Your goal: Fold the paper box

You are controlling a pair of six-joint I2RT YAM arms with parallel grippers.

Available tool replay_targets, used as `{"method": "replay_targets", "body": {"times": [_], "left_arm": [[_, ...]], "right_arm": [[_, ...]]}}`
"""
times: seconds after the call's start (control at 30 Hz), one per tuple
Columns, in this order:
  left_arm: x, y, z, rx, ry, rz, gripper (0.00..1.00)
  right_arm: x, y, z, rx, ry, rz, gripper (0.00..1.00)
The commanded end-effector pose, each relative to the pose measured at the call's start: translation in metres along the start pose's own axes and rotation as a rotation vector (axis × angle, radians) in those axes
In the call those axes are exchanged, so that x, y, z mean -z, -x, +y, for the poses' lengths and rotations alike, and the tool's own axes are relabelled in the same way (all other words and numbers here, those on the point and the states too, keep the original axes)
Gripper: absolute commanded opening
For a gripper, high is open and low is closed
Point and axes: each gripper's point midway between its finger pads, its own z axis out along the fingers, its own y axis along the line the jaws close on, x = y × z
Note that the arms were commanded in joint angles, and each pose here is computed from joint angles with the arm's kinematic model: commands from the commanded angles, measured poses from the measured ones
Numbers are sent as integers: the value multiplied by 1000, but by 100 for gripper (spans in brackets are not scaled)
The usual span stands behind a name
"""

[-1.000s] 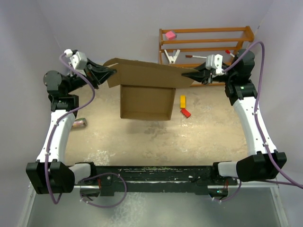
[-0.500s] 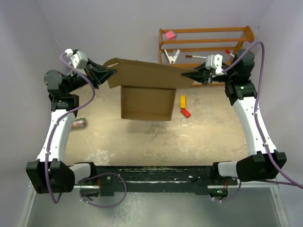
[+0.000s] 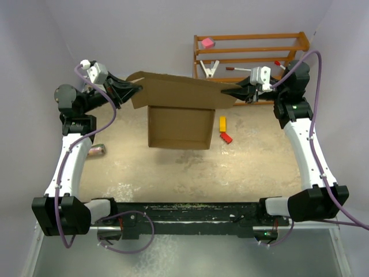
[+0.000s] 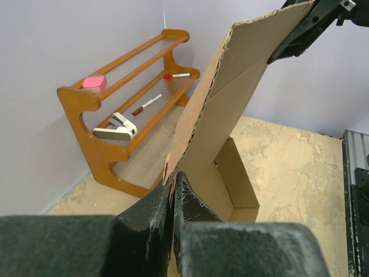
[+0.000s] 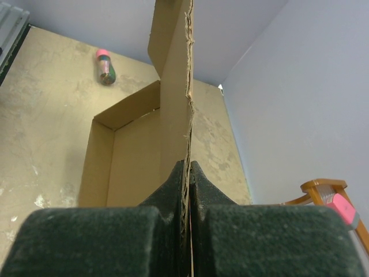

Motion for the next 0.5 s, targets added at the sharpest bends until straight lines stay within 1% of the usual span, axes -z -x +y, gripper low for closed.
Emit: {"method": "replay_targets", "body": {"times": [0.0, 0.47], "left_arm": [[0, 8, -10, -38, -32, -8, 5], [-2, 8, -8, -25, -39, -11, 5]], "right_arm": [[-2, 18, 4, 75, 23, -32, 0], [-2, 16, 3, 77, 25, -33, 0]]}}
